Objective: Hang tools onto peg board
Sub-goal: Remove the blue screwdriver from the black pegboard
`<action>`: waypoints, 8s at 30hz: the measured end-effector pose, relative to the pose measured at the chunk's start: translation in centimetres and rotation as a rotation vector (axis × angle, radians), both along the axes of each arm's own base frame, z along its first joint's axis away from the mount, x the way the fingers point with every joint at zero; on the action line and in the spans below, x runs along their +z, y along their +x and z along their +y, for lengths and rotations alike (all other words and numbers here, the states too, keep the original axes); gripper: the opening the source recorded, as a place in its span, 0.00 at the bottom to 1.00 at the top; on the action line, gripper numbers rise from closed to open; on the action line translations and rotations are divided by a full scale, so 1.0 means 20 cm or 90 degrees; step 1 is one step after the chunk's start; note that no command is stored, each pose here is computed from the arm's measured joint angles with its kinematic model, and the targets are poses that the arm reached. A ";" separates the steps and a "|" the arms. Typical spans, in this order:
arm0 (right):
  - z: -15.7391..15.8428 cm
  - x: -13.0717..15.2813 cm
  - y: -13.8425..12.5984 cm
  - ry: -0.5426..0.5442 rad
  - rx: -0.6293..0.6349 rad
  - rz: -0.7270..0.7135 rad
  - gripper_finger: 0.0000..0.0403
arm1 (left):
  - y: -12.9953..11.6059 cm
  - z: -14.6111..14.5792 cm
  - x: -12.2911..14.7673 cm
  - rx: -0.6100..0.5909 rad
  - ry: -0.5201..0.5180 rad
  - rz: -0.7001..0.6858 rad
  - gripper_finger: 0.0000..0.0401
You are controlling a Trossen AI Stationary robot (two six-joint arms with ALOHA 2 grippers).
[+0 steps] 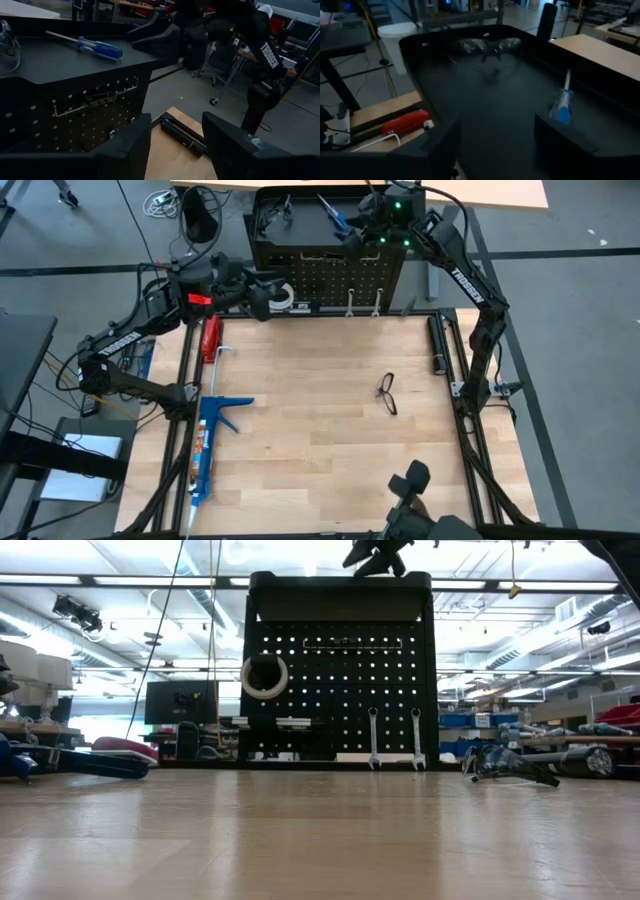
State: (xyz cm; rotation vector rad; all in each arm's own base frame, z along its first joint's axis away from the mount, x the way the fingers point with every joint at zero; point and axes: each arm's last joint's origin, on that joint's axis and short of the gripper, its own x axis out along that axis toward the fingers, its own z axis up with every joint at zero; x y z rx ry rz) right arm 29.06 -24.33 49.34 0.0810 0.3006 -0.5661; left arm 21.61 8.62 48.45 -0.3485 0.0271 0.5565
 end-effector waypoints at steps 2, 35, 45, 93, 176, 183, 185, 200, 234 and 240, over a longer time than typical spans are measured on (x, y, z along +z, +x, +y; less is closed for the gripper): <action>0.00 0.00 0.00 0.000 -0.013 0.005 0.69 | 0.00 0.00 0.00 0.000 0.000 0.000 0.45; -0.18 -0.02 -0.01 0.086 0.074 -0.144 0.88 | 0.01 -0.01 0.00 -0.027 -0.006 -0.002 0.45; -0.17 -0.10 0.01 0.076 -0.044 -0.036 0.86 | 0.01 -0.01 0.00 -0.029 -0.006 -0.002 0.45; 0.00 0.09 0.00 -0.030 -0.079 -0.116 0.63 | 0.03 -0.01 0.00 -0.004 0.003 -0.008 0.45; 0.19 0.34 0.03 -0.356 -0.067 -0.206 0.46 | 0.06 0.52 0.41 0.148 0.179 0.047 0.45; -0.07 0.20 0.03 -0.298 -0.083 -0.153 0.46 | 0.08 0.49 0.41 0.130 0.176 0.044 0.45; -0.13 0.15 0.03 -0.264 -0.087 -0.144 0.46 | 0.09 0.48 0.41 0.124 0.174 0.046 0.45; -0.33 -0.10 0.11 -0.111 -0.063 -0.088 0.46 | 0.13 0.43 0.38 0.094 0.148 0.065 0.45; -0.43 -0.19 -0.05 0.021 -0.009 -0.037 0.46 | 0.13 0.42 0.38 0.091 0.144 0.068 0.45; -0.44 -0.18 -0.07 0.022 -0.015 -0.042 0.46 | 0.13 0.42 0.38 0.091 0.144 0.069 0.45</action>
